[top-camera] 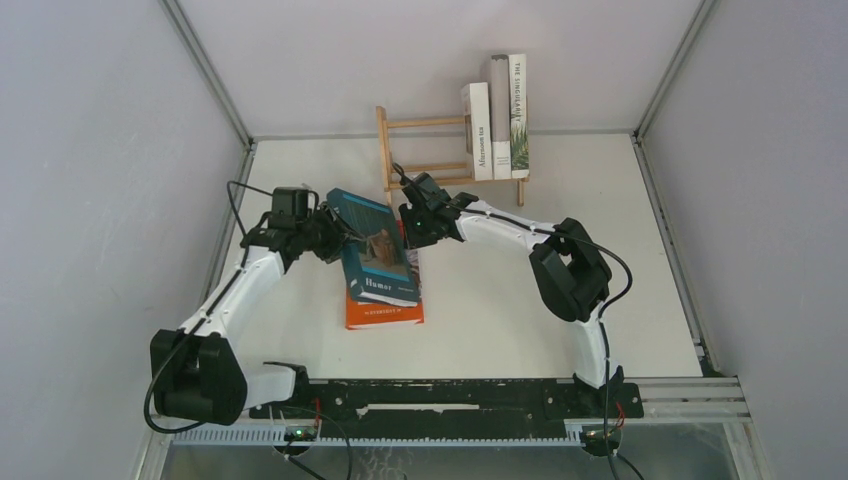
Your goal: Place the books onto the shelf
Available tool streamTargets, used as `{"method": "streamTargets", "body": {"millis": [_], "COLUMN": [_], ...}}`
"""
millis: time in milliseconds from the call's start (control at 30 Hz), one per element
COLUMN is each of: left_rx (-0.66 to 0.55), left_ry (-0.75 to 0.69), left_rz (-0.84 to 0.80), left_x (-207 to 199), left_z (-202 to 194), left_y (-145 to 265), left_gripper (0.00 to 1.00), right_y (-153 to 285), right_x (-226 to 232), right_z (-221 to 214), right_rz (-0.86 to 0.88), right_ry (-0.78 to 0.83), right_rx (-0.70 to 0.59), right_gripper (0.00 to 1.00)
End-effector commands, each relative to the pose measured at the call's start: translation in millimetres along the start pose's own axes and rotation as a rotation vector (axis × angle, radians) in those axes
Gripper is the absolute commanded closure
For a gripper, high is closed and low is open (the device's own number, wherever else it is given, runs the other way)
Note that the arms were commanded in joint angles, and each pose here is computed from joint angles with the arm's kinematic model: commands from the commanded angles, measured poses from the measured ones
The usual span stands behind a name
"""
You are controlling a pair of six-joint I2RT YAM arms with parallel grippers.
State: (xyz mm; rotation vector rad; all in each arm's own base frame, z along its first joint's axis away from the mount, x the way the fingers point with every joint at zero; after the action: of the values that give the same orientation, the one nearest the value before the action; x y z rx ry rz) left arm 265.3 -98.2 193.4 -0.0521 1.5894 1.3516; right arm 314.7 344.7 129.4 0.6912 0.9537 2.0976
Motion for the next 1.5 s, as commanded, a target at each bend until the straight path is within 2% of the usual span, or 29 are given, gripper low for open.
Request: {"method": "streamTargets", "body": {"millis": [0, 200, 433, 833, 1200, 1467], "left_rx": [-0.093, -0.13, -0.178, -0.282, -0.372, -0.551], "left_ry": [-0.058, -0.065, -0.084, -0.163, -0.235, -0.241], "left_rz": [0.023, 0.033, 0.002, -0.125, -0.164, -0.232], "left_x": [-9, -8, -15, -44, -40, -43], "left_z": [11, 15, 18, 23, 15, 7], "left_y": [12, 14, 26, 69, 113, 161], "left_gripper": [0.58, 0.71, 0.75, 0.8, 0.81, 0.86], "right_y": [23, 27, 38, 67, 104, 138], "right_x": [3, 3, 0, -1, 17, 14], "right_z": [20, 21, 23, 14, -31, -67], "right_rz": [0.012, 0.001, -0.033, -0.135, -0.23, -0.231], "right_ry": [0.021, 0.02, 0.017, -0.029, -0.087, -0.106], "right_rx": [-0.091, -0.095, -0.103, -0.132, -0.137, -0.159], "right_gripper": [0.69, 0.69, 0.69, 0.68, 0.68, 0.68]}}
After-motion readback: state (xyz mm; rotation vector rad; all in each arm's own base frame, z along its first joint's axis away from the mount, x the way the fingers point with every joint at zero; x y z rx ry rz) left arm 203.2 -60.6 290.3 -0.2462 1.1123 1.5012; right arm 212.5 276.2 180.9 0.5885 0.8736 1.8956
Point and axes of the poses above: each gripper's point midway between its finger pads, its own y axis back along the fingers, its own x axis along the line the jaws close on, z = x × y, the point moved 7 cm from there along y, back along the fingers, and after that the axes turned 14 degrees about y, right-handed, at the moved point
